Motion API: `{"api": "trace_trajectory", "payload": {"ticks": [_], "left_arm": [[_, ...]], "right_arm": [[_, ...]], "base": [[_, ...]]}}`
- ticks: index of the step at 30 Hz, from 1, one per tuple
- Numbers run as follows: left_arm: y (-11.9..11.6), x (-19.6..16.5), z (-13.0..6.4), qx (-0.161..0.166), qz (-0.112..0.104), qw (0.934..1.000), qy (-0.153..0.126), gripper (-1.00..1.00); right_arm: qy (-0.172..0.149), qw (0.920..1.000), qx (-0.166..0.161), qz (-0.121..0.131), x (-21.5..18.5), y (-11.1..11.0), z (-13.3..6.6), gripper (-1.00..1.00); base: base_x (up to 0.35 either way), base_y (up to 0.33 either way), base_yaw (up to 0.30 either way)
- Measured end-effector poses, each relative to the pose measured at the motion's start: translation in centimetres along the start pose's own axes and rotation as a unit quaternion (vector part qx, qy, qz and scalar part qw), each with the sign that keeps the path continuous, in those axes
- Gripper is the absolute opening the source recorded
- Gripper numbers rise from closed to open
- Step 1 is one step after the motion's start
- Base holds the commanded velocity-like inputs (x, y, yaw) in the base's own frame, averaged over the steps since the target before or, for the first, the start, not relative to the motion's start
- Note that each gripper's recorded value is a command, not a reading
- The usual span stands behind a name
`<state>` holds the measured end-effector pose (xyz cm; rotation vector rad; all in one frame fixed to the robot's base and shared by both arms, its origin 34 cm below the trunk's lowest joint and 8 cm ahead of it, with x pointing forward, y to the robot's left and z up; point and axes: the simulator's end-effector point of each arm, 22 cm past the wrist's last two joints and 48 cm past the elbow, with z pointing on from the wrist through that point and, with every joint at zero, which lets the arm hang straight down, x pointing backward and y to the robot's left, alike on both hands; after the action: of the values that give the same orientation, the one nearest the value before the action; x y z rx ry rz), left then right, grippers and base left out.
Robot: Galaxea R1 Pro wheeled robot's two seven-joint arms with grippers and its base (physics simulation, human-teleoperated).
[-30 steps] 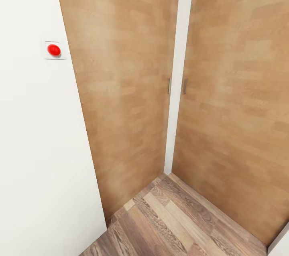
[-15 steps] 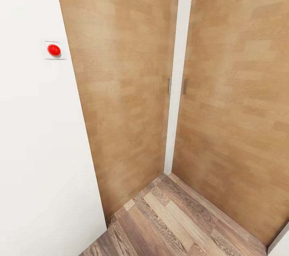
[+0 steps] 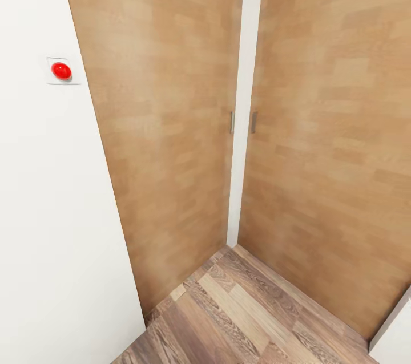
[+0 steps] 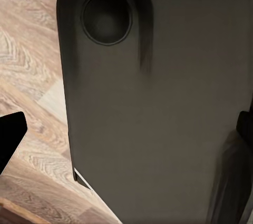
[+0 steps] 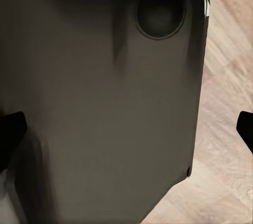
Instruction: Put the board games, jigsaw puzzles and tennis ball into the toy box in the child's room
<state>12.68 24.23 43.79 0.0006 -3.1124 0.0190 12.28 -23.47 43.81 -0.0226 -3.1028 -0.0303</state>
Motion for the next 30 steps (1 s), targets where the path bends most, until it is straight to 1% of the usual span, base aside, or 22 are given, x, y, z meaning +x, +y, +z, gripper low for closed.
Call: {"api": "trace_trajectory", "payload": {"ticks": [11,20,30], "left_arm": [[0.00,0.00,0.00,0.000,0.000,1.0000,0.000,1.00],[0.00,0.00,0.00,0.000,0.000,1.0000,0.000,1.00],[0.00,0.00,0.00,0.000,0.000,1.0000,0.000,1.00]], "right_arm": [[0.002,1.0000,-0.001,0.001,0.09,0.18,0.00,1.00],[0.002,1.0000,-0.005,0.001,0.12,0.83,-0.01,1.00],[0.001,1.0000,-0.004,0.003,0.06,0.61,0.00,1.00]], "base": [[0.000,0.000,-0.258],[0.000,0.000,-0.261],[0.000,0.000,-0.261]]}}
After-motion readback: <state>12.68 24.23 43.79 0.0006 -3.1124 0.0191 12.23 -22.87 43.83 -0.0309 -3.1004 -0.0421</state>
